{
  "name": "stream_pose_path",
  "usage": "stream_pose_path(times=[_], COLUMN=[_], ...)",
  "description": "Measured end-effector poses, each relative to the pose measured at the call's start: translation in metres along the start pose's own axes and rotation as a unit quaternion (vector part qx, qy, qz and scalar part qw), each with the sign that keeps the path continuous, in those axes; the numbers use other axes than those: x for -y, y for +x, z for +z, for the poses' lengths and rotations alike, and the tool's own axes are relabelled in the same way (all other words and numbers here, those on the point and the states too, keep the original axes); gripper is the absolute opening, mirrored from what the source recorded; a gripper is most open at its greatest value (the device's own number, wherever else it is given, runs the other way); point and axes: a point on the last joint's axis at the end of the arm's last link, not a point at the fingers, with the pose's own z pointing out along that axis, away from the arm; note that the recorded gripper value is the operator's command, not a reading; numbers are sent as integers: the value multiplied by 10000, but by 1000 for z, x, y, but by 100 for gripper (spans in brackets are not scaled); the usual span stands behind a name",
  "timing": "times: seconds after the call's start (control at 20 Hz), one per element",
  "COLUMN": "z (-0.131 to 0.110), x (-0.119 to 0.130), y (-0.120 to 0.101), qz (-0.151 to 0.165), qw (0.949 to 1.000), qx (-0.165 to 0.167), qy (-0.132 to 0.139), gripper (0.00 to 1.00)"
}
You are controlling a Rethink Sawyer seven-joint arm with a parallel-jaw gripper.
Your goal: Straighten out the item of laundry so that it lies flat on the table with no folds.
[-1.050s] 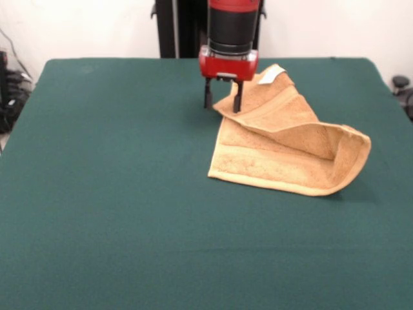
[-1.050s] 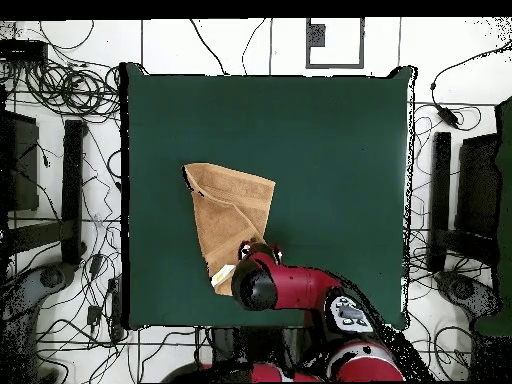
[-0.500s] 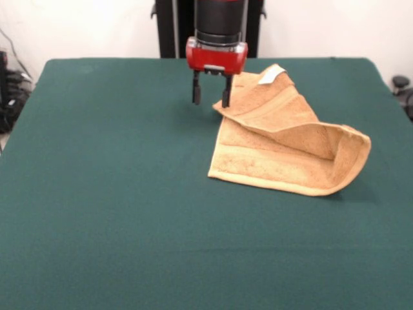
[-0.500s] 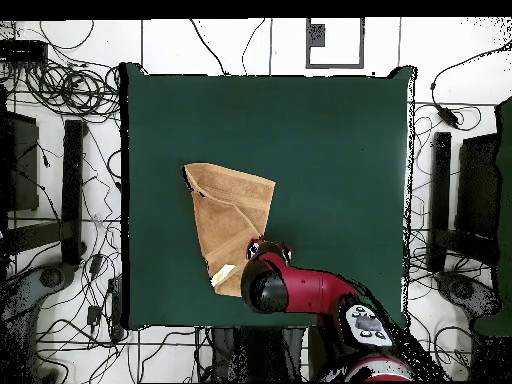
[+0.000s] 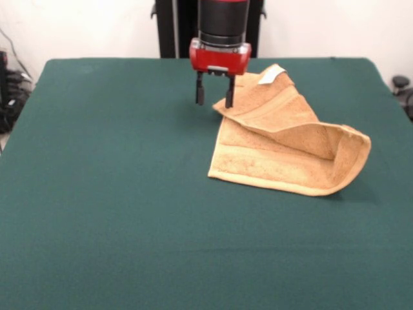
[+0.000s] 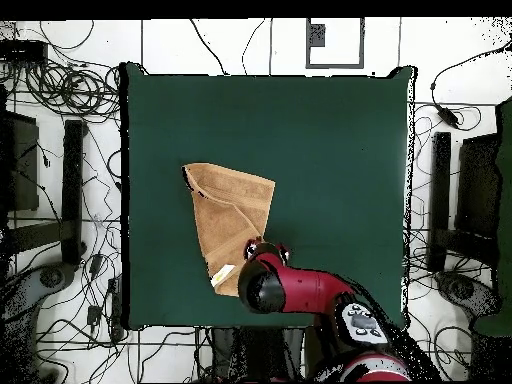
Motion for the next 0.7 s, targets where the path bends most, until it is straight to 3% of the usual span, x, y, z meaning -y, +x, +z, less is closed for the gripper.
stream_pose_path(times=[0.7], z=[-1], x=[-23], y=[0], qz=[-220], qw=[9993], qx=[284], qy=[-107], gripper=[100])
